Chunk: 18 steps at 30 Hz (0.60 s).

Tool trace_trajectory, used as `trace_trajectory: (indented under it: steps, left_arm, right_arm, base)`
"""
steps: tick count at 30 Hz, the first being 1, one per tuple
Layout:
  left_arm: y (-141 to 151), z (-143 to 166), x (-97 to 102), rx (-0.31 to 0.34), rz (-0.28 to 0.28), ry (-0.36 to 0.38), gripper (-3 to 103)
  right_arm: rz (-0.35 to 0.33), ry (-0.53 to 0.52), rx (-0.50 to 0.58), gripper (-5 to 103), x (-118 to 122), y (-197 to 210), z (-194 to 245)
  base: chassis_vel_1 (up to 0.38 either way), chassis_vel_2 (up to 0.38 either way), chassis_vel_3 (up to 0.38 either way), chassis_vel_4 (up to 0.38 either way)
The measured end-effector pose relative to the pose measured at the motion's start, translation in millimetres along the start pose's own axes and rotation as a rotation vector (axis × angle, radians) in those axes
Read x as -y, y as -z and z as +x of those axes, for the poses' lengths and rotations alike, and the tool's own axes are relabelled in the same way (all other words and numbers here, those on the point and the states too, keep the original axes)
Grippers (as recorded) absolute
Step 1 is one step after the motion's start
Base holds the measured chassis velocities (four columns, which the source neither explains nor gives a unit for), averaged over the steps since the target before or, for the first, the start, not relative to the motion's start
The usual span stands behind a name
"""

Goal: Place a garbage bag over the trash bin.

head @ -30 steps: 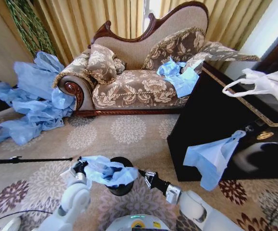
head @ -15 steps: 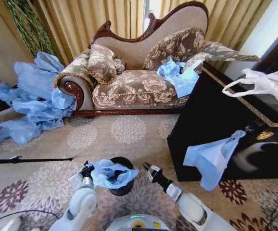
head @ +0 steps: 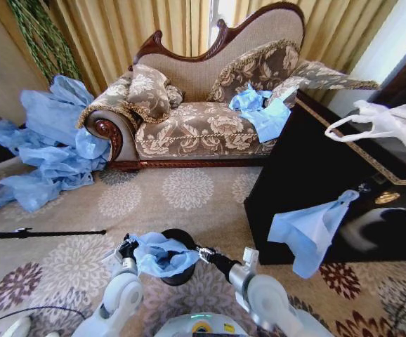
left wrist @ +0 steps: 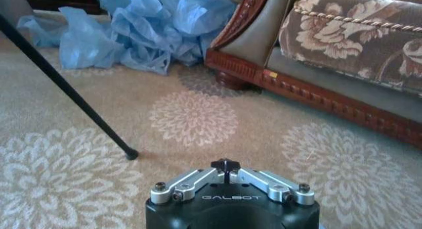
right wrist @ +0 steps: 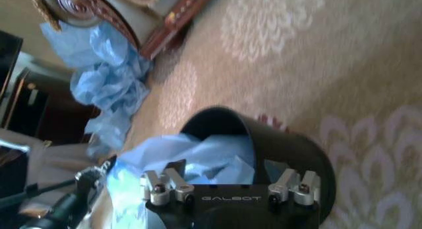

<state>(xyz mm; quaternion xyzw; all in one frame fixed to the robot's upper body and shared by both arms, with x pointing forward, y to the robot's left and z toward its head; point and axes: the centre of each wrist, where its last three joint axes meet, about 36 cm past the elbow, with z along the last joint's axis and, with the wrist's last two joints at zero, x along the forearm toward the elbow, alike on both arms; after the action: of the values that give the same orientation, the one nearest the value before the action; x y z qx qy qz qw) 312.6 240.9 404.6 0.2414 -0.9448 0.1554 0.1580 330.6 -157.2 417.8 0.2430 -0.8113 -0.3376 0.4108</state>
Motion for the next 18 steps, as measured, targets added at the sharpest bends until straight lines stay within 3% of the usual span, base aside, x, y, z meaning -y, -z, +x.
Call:
trace_trajectory:
  steps: [3,5,18]
  left_arm:
    - [1,-3,-1.1,0.009,-0.005,-0.008,0]
    - [1,-4,-1.3,0.013,-0.007,-0.009,0]
    - [0,-11,1.3,0.020,-0.007,-0.016,0]
  right_arm:
    - [-0.019,0.028,-0.042,94,10,2,-7]
    - [-0.025,0.036,-0.051,98,9,0,-9]
    - [-0.072,0.052,-0.079,100,-4,-13,-42]
  base:
    - [0.000,0.000,0.000,0.000]
    - [0.000,0.000,0.000,0.000]
    - [0.000,0.000,0.000,0.000]
